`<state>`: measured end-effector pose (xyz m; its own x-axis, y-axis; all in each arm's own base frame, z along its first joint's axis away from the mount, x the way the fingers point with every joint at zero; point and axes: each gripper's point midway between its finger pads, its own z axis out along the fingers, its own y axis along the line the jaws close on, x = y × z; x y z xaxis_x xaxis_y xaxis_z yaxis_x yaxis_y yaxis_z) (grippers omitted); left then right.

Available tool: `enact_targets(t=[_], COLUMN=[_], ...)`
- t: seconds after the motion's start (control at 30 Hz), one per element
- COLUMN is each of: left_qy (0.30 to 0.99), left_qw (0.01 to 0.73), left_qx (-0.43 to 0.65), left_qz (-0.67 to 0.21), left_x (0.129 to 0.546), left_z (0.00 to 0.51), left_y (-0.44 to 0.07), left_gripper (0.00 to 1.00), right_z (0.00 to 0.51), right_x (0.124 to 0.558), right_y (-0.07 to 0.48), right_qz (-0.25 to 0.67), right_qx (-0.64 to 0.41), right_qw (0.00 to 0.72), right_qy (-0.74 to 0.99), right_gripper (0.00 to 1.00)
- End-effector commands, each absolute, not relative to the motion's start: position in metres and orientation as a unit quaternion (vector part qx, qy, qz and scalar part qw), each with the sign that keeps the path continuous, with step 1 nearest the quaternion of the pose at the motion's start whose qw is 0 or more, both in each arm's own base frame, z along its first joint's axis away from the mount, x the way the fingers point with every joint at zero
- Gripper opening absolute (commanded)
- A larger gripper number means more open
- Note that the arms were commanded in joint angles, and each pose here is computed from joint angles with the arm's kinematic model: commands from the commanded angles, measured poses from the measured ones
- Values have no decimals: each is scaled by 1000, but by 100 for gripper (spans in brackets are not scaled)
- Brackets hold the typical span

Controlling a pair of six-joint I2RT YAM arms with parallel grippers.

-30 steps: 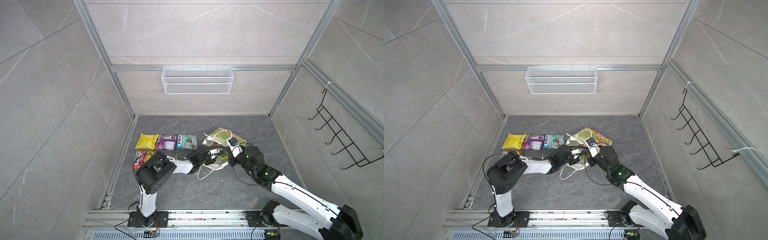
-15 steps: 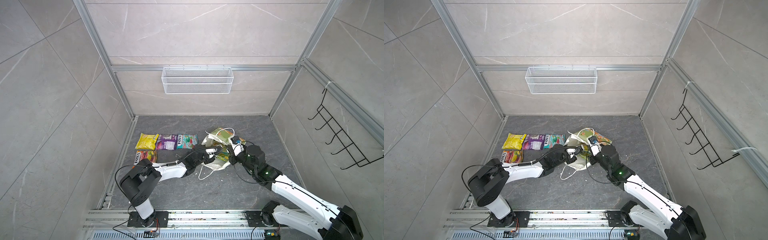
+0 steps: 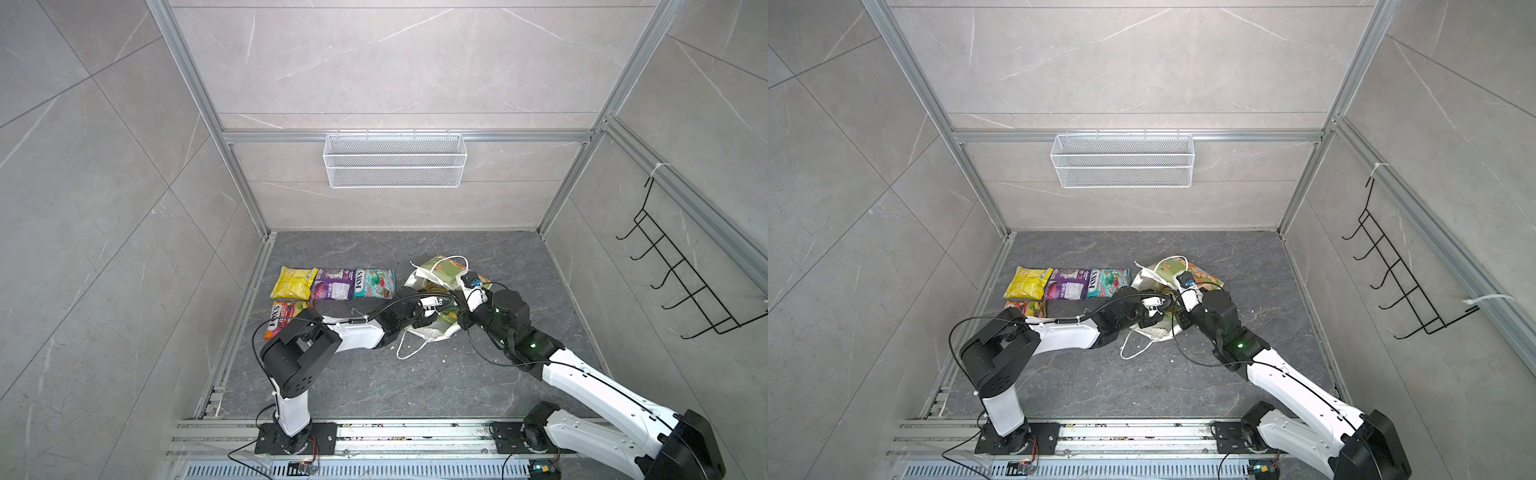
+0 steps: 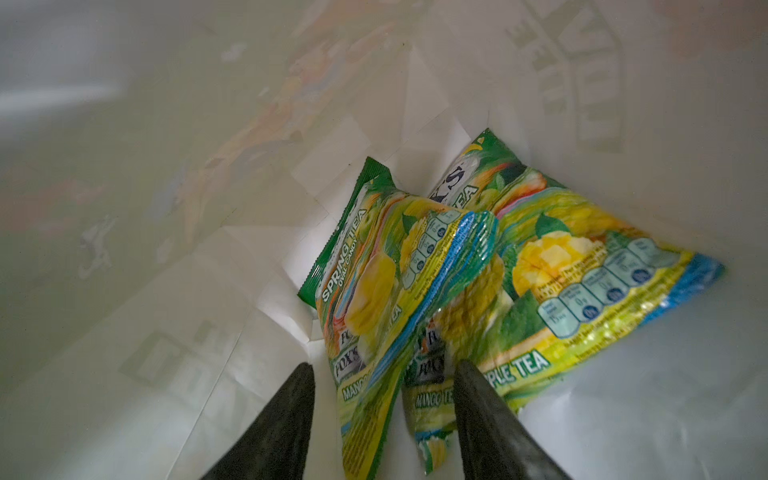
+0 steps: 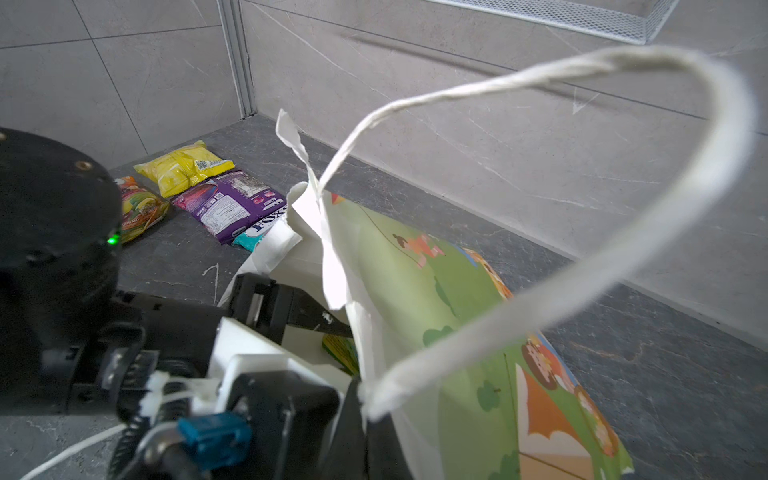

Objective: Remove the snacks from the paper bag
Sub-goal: 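Close the left gripper on the top edge of one green Spring Tea packet, then lift the green packet up out of the bag with the left gripper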

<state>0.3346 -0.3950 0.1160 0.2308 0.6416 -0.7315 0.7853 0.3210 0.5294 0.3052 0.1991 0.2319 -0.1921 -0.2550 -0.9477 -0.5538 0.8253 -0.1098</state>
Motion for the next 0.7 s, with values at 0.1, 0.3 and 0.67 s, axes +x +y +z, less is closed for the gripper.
enact_targets(t=[0.1, 0.3, 0.67], left_qy=[596, 599, 595], left_qw=[522, 505, 529], left_qx=[606, 619, 603], left_qz=[-65, -55, -44], left_x=[344, 354, 352], left_z=[107, 87, 111], left_y=[-414, -423, -421], left_gripper=[55, 36, 5], right_z=[243, 244, 242], right_x=[304, 305, 308], right_y=[199, 203, 200], right_qz=[144, 150, 145], right_qx=[-255, -258, -252], right_qw=[596, 596, 595], right_qy=[748, 745, 750], right_gripper=[0, 0, 0])
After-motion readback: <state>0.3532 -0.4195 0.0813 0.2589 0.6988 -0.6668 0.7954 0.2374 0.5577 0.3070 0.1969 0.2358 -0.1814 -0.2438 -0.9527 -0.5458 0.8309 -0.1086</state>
